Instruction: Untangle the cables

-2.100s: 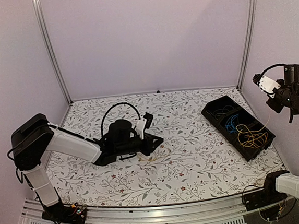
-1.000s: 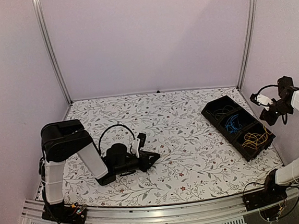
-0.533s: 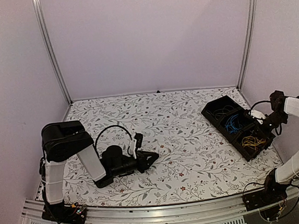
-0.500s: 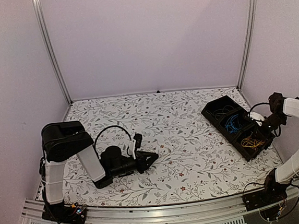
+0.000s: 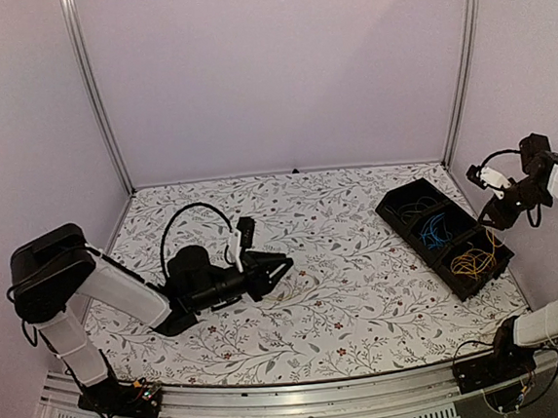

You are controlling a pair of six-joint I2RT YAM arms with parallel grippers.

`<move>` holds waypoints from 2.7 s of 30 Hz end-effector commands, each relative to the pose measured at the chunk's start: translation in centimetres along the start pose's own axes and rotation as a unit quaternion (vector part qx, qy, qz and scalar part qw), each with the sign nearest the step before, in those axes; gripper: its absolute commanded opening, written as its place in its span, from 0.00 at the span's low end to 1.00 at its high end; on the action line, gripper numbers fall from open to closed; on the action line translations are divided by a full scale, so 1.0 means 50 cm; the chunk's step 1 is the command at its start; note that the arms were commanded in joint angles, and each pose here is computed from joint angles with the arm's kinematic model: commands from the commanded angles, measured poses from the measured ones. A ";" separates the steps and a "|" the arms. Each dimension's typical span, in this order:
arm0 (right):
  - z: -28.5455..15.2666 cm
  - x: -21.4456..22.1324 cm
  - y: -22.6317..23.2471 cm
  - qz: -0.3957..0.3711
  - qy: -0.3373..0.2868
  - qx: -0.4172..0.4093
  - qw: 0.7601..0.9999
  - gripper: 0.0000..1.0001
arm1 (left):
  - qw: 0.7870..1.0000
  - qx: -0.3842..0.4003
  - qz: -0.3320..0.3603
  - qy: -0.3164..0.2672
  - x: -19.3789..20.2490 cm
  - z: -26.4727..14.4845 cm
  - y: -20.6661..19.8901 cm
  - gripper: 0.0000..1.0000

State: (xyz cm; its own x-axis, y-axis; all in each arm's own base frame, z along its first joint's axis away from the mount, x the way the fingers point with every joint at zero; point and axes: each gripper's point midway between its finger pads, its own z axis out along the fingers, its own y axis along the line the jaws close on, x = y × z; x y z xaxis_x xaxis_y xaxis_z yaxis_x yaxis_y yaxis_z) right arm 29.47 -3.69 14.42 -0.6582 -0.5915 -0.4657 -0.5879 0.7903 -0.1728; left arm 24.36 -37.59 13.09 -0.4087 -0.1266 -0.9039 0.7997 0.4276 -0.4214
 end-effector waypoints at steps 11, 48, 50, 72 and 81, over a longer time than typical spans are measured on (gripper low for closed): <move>-0.035 -0.096 0.036 -0.042 -0.033 0.007 0.999 0.51 | 0.965 -0.195 0.035 0.174 -0.026 -0.008 0.070 0.32; 0.174 -0.516 0.521 -0.158 -0.206 -0.285 0.923 0.49 | 0.906 -0.305 -0.164 0.243 0.056 -0.073 0.203 0.34; 0.218 -0.530 0.562 -0.161 -0.193 -0.298 0.921 0.51 | 0.902 -0.310 -0.178 0.242 0.059 -0.082 0.201 0.34; 0.416 -0.502 0.708 -0.165 -0.109 -0.362 0.911 0.32 | 0.894 -0.328 -0.198 0.231 0.074 -0.113 0.206 0.35; 0.384 -0.500 0.710 -0.166 -0.116 -0.373 0.906 0.00 | 0.899 -0.295 -0.241 0.214 0.084 -0.068 0.202 0.34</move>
State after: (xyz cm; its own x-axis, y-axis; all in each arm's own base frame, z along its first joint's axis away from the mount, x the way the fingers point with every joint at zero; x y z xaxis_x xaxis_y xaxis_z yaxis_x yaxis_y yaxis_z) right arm 34.75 41.79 1.94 -0.3366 -0.6724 -0.6592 -0.9414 0.2232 0.2529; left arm 28.40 -30.00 5.50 -0.8753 -0.0737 -0.4779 0.1894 0.8571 -0.4790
